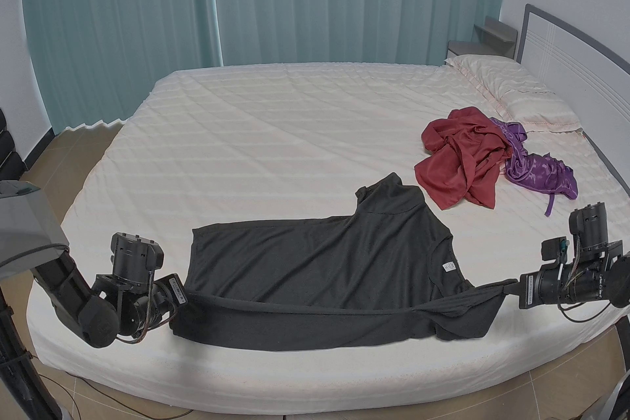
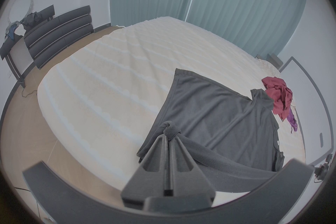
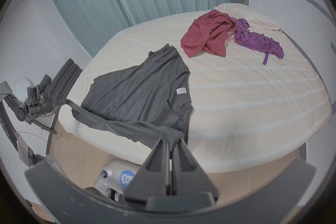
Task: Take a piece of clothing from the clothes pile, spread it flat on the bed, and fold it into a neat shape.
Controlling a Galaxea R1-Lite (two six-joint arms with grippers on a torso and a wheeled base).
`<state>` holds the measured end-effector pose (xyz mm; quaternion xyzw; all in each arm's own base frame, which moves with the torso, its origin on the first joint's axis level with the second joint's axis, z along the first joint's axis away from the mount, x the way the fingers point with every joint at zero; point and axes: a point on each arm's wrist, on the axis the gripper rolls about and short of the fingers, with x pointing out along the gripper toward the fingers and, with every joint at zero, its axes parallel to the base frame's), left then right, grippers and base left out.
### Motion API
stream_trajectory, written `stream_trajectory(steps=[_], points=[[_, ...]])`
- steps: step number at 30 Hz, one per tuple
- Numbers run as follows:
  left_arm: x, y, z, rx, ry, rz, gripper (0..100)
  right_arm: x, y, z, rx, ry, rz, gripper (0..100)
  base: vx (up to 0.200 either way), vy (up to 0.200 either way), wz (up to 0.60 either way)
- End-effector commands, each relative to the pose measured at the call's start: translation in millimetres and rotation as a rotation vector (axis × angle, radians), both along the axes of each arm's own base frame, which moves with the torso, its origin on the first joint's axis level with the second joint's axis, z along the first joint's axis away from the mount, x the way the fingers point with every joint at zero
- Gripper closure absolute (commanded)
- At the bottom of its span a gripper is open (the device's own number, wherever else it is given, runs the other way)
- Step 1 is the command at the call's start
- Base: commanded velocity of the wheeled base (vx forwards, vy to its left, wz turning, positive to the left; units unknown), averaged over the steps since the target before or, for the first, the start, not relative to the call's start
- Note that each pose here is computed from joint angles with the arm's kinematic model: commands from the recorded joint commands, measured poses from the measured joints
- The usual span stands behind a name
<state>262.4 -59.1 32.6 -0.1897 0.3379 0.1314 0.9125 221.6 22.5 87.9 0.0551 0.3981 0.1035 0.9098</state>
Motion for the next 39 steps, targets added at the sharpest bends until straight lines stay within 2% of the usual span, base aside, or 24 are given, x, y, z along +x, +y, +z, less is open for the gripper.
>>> stream_trajectory(steps=[1, 14, 19, 26, 35, 36, 39], points=[[16.5, 0.2, -13.6, 0.014, 0.021, 0.021, 100, 19.2, 1.7, -10.3, -0.005, 0.035, -0.002, 100, 0.000, 0.000, 0.00], [53.7, -0.9, -35.2, 0.028, 0.015, 0.059, 100, 62.4, 9.3, -31.7, -0.001, 0.073, 0.000, 100, 0.000, 0.000, 0.00], [68.5, -4.1, -42.1, 0.028, 0.015, 0.059, 100, 80.7, 19.1, -39.2, 0.047, 0.090, -0.030, 100, 0.000, 0.000, 0.00], [85.6, -4.4, -48.2, 0.032, 0.038, 0.069, 100, 94.9, 25.7, -49.0, 0.067, 0.109, -0.049, 100, 0.000, 0.000, 0.00], [92.3, -4.5, -55.2, 0.043, 0.063, 0.081, 100, 104.7, 26.3, -54.8, 0.052, 0.109, -0.087, 100, 0.000, 0.000, 0.00], [93.0, -4.6, -55.3, 0.041, 0.062, 0.082, 0, 105.9, 26.4, -55.5, 0.053, 0.109, -0.088, 0, 0.000, 0.000, 0.00], [94.6, -4.3, -53.2, 0.037, 0.052, 0.085, 0, 108.0, 27.2, -57.6, 0.074, 0.118, -0.112, 0, 0.000, 0.000, 0.00]])
